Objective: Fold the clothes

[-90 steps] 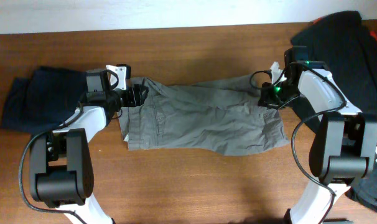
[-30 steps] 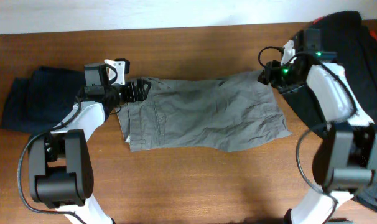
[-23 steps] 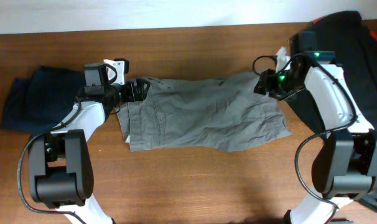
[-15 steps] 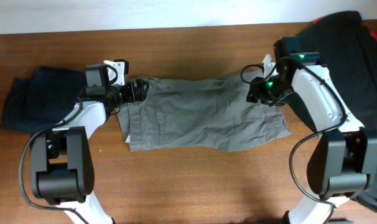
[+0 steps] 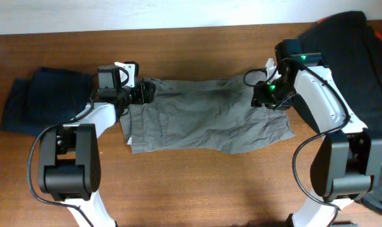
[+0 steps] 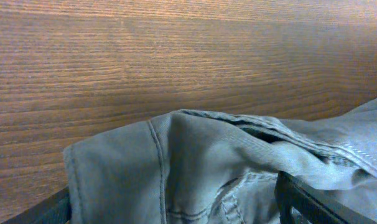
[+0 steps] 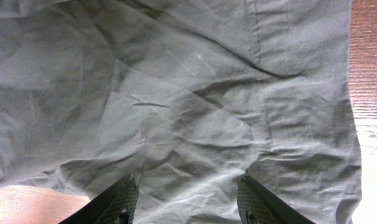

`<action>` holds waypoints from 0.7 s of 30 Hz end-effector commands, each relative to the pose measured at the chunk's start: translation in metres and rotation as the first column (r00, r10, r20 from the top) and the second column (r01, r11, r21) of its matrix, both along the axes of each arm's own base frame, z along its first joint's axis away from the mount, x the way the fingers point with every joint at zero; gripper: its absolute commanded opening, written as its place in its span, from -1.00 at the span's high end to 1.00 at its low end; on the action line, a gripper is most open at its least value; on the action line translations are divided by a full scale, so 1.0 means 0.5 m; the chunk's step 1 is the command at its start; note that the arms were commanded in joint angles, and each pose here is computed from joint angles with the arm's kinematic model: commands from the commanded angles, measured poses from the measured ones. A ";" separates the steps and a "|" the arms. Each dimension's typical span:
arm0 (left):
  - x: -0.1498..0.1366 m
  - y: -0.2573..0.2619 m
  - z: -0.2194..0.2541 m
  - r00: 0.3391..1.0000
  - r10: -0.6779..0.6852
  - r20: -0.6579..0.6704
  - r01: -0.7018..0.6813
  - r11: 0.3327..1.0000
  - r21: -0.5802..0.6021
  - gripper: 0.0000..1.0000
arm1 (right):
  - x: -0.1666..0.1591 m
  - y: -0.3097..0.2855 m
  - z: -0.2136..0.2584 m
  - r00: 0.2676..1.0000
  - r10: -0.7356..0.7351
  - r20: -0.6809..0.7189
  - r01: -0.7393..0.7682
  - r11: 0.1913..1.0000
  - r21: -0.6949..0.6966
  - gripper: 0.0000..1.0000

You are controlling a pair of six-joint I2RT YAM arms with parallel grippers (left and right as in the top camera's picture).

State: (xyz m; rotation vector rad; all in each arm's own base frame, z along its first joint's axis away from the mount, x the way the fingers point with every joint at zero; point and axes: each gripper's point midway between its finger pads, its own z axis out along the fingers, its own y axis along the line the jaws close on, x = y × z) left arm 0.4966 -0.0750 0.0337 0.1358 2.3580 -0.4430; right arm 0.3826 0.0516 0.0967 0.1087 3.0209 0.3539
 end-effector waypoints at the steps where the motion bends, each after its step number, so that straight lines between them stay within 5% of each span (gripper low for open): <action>1: 0.018 0.008 0.005 0.999 0.010 0.032 -0.010 1.000 0.016 -0.15 | 0.001 -0.009 -0.012 1.000 0.008 -0.004 -0.009 0.999 -0.038 -0.13; 3: 0.017 0.003 0.007 1.000 0.000 0.031 0.000 1.000 0.006 0.60 | 0.020 -0.019 -0.012 0.999 0.003 0.035 -0.001 0.998 -0.065 -0.12; 6: 0.008 -0.021 0.018 0.998 -0.053 0.031 0.054 0.997 -0.049 0.99 | 0.069 -0.031 -0.004 0.991 -0.002 0.136 0.016 0.995 -0.101 -0.13; 11: -0.020 -0.033 0.077 0.996 -0.083 0.022 0.084 0.993 -0.079 0.99 | 0.178 -0.065 0.018 0.938 -0.031 0.346 0.080 0.989 -0.128 -0.13; 21: -0.072 -0.029 0.099 0.995 -0.077 -0.070 0.072 0.994 -0.078 0.99 | 0.221 -0.126 -0.028 0.923 -0.086 0.375 0.147 0.979 -0.139 -0.28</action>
